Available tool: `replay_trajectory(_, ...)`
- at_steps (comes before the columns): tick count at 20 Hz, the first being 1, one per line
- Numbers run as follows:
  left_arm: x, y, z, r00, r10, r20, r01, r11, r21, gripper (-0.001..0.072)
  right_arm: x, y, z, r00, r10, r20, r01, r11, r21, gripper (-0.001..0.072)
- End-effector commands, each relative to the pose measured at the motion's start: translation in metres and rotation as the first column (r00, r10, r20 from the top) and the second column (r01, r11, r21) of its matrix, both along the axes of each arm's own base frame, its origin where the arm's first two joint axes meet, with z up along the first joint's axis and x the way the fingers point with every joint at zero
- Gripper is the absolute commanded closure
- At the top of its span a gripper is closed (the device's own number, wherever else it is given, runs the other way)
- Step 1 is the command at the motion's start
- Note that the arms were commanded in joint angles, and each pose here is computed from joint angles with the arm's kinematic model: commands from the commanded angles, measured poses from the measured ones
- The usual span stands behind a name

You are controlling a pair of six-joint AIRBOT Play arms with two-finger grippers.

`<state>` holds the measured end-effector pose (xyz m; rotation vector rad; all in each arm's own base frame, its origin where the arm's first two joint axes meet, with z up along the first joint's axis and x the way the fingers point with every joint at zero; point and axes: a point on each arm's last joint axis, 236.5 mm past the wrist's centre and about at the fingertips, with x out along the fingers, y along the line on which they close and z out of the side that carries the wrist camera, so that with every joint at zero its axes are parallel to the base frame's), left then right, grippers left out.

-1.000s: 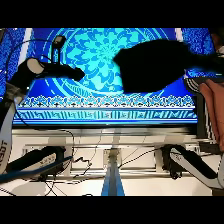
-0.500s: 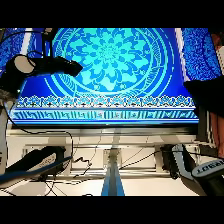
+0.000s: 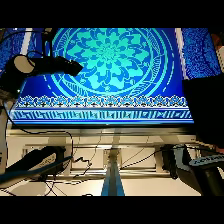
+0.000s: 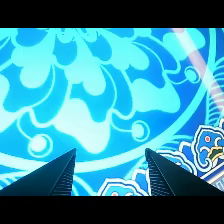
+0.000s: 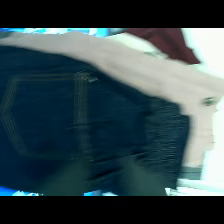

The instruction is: Fold the clothes and pants, and hang the long-sleeved shirts on hangers.

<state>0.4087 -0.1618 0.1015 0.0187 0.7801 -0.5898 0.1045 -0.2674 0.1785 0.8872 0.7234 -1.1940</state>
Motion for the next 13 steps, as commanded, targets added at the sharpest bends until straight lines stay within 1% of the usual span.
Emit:
replay_trajectory(1, 0.000, 0.000, 0.001, 1.000, 0.001, 0.002, -0.001, 1.000, 0.000, 0.0211, 0.068, 0.030, 0.000, 0.968, 0.182, 0.171, -0.192, 0.980, 0.044, 0.0680)
replay_trajectory(2, 0.000, 0.000, 0.001, 1.000, 0.001, 0.002, -0.001, 1.000, 0.000, 0.0211, 0.093, 0.046, -0.003, 0.940, 0.294, 0.175, -0.305, 0.952, 0.035, 0.0680)
replay_trajectory(4, 0.000, 0.000, 0.001, 1.000, 0.001, 0.002, -0.001, 1.000, 0.000, 0.0211, 0.128, 0.077, -0.010, 0.861, 0.497, 0.111, -0.499, 0.866, -0.004, 0.0681)
replay_trajectory(6, 0.000, 0.000, 0.001, 1.000, 0.001, 0.002, -0.001, 1.000, 0.000, 0.0211, 0.159, 0.106, -0.014, 0.729, 0.684, -0.013, -0.683, 0.727, -0.065, 0.0681)
replay_trajectory(7, 0.000, 0.000, 0.001, 1.000, 0.001, 0.002, -0.001, 1.000, 0.000, 0.0211, 0.172, 0.120, -0.014, 0.646, 0.758, -0.093, -0.763, 0.638, -0.101, 0.0681)
replay_trajectory(8, 0.000, 0.000, 0.001, 1.000, 0.001, 0.002, -0.001, 1.000, 0.000, 0.0211, 0.184, 0.131, -0.012, 0.574, 0.801, -0.172, -0.819, 0.558, -0.134, 0.0681)
replay_trajectory(10, 0.000, 0.000, 0.001, 1.000, 0.001, 0.002, -0.001, 1.000, 0.000, 0.0211, 0.205, 0.149, -0.005, 0.476, 0.838, -0.269, -0.878, 0.436, -0.197, 0.0681)
replay_trajectory(11, 0.000, 0.000, 0.001, 1.000, 0.001, 0.002, -0.001, 1.000, 0.000, 0.0211, 0.215, 0.162, -0.002, 0.437, 0.855, -0.277, -0.895, 0.386, -0.223, 0.0681)
replay_trajectory(13, 0.000, 0.000, 0.001, 1.000, 0.001, 0.002, -0.001, 1.000, 0.000, 0.0211, 0.230, 0.181, 0.002, 0.390, 0.882, -0.264, -0.910, 0.327, -0.254, 0.0680)
